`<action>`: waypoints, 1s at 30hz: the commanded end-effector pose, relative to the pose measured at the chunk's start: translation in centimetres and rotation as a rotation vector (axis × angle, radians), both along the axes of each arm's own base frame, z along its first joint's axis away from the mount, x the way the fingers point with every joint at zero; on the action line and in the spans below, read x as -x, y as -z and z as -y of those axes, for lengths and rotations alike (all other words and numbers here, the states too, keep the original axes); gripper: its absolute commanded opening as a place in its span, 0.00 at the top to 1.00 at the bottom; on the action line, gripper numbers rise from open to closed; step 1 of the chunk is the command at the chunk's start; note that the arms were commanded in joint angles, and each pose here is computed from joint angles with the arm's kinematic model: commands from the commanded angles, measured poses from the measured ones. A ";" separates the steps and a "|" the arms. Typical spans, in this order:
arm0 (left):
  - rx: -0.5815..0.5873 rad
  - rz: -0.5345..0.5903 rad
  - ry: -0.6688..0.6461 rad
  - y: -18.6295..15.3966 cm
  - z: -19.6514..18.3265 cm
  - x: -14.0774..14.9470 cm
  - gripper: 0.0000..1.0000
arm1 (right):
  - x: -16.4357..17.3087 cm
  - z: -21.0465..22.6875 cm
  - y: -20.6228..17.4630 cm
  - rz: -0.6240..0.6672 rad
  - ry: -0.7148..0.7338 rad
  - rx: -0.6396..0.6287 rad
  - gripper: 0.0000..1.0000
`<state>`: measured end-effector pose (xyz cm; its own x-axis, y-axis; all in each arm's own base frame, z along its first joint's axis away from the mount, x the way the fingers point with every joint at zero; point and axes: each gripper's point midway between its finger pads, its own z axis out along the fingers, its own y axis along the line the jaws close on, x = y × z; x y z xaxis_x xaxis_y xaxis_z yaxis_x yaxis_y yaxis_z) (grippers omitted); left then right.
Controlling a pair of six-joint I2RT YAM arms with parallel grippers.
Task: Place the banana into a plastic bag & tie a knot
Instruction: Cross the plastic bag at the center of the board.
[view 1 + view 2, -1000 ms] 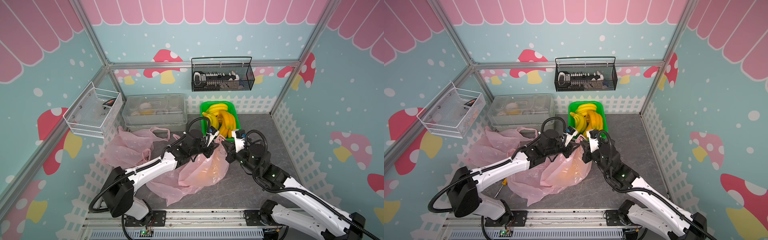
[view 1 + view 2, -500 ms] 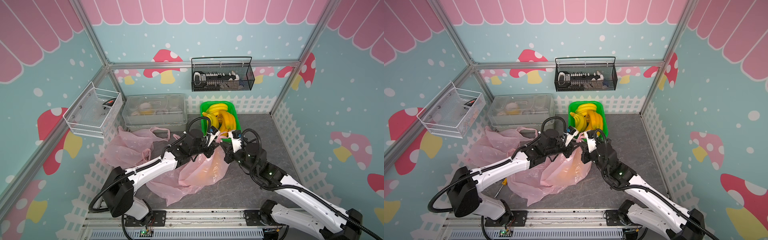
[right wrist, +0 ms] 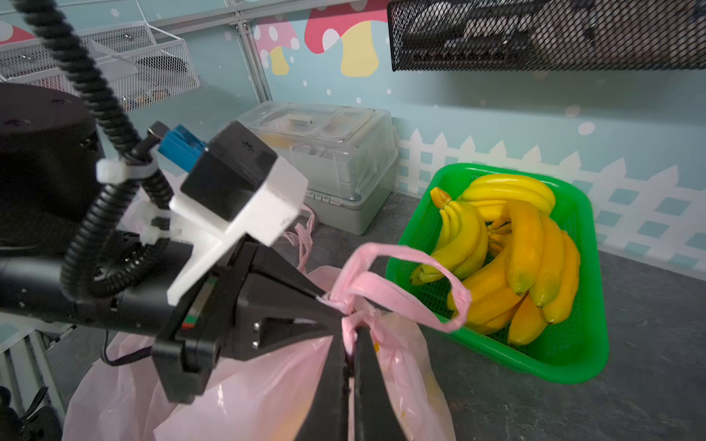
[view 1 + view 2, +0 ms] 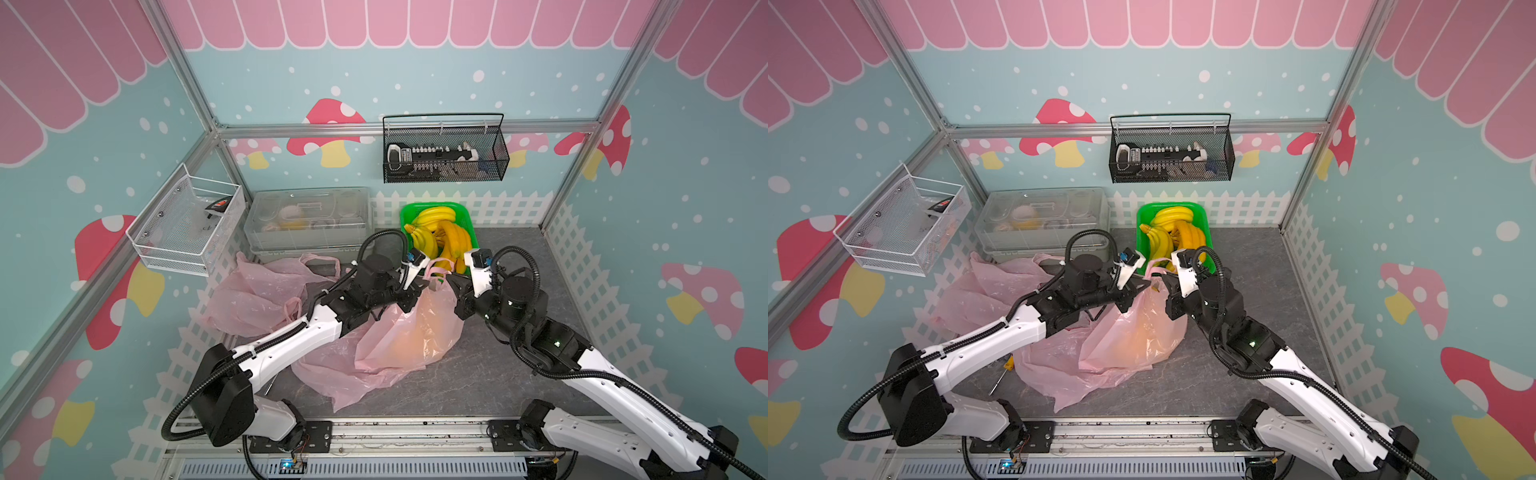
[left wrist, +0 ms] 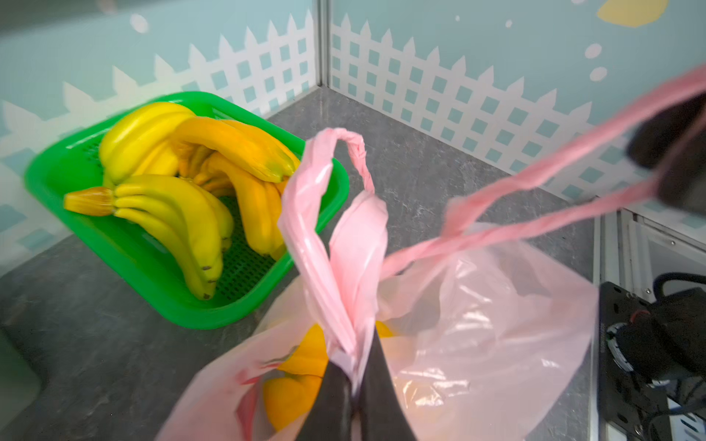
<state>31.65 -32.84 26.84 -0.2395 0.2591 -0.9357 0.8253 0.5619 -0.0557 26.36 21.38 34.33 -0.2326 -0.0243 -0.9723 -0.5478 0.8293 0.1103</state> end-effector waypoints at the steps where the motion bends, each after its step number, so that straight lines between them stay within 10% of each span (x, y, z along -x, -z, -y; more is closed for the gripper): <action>1: 0.067 0.070 -0.002 -3.8 -1.5 -1.0 1.00 | 0.1 2.3 -2.3 0.068 0.074 0.059 1.00; 21: -0.059 -0.080 0.231 -0.7 1.0 4.9 0.99 | 1.9 -4.4 -2.2 0.043 -0.316 0.167 1.00; 30: -0.086 -0.055 0.225 -0.4 -0.4 6.0 0.79 | 2.1 -4.5 -1.8 0.033 -0.328 0.178 1.00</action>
<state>26.42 -32.92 26.61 -0.2541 0.3818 -0.8886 0.9155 0.3914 -0.0937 24.78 25.83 34.88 -0.1922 -0.2578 -0.9469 -0.7686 0.6395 -0.0181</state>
